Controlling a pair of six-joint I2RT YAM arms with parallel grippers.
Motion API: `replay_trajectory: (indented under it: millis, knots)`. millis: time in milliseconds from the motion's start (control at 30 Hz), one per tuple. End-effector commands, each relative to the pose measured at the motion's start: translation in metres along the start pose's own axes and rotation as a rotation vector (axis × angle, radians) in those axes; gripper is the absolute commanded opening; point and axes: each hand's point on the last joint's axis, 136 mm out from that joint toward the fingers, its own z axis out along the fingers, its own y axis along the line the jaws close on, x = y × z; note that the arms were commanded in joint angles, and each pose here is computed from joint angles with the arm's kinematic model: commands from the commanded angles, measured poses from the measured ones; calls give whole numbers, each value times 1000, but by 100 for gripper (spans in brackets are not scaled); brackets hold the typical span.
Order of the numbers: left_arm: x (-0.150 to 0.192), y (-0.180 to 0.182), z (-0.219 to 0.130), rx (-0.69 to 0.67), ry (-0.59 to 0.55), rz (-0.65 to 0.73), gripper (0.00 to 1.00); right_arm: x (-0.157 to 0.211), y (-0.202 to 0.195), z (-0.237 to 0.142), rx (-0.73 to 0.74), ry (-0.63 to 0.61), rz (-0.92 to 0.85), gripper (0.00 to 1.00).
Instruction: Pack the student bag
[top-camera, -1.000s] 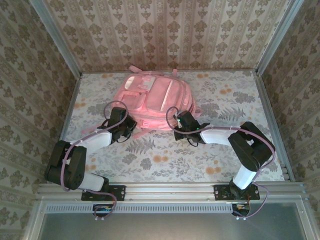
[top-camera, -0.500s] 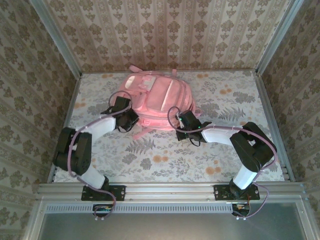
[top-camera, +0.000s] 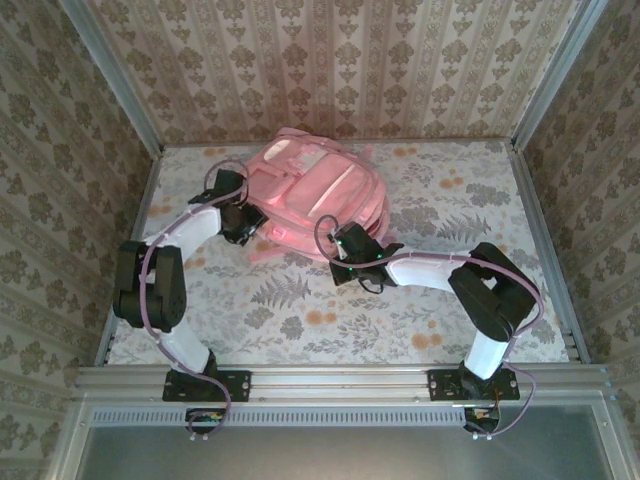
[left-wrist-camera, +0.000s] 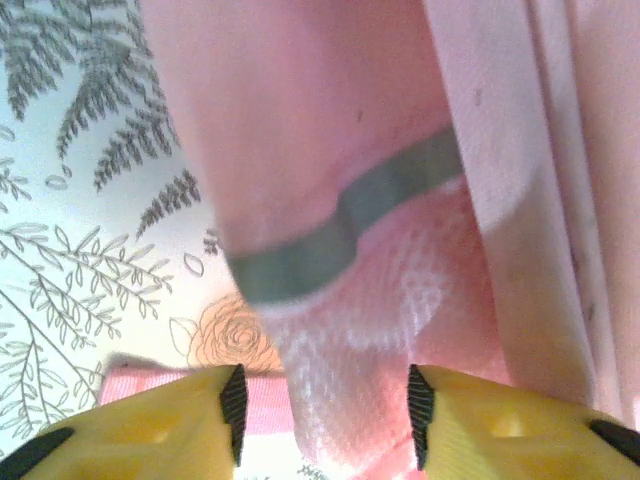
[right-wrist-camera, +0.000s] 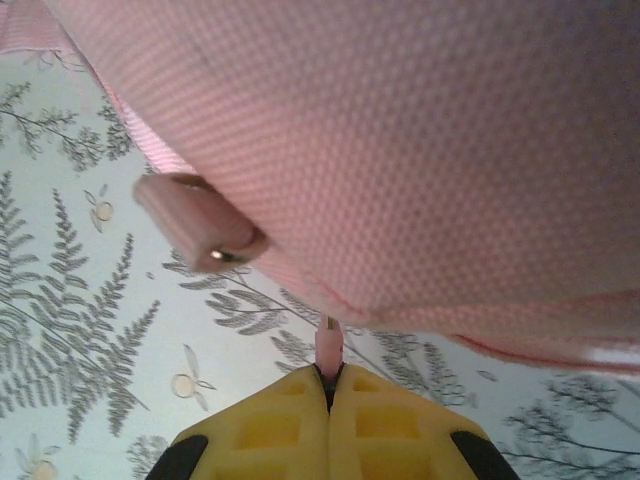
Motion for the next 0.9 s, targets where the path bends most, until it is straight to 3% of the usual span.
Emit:
replay_trajectory:
  millis: [0,167,433,733,867]
  knots:
    - [37,14,-6,77,74,-92,53,-11,22,4,-69,-25,79,0]
    - [53,22,-11,266,-8,-200,59,-13,34,6,-102,-37,100,0]
    - [52,-3,-15,480,-131,-150,63,-12,37,10,-115,-32,112,0]
    - [62,-26,15,585,-95,-165,61,-12,37,13,-115,-34,127,0]
    - [66,-33,29,614,-77,-173,54,-12,36,15,-111,-34,132,0]
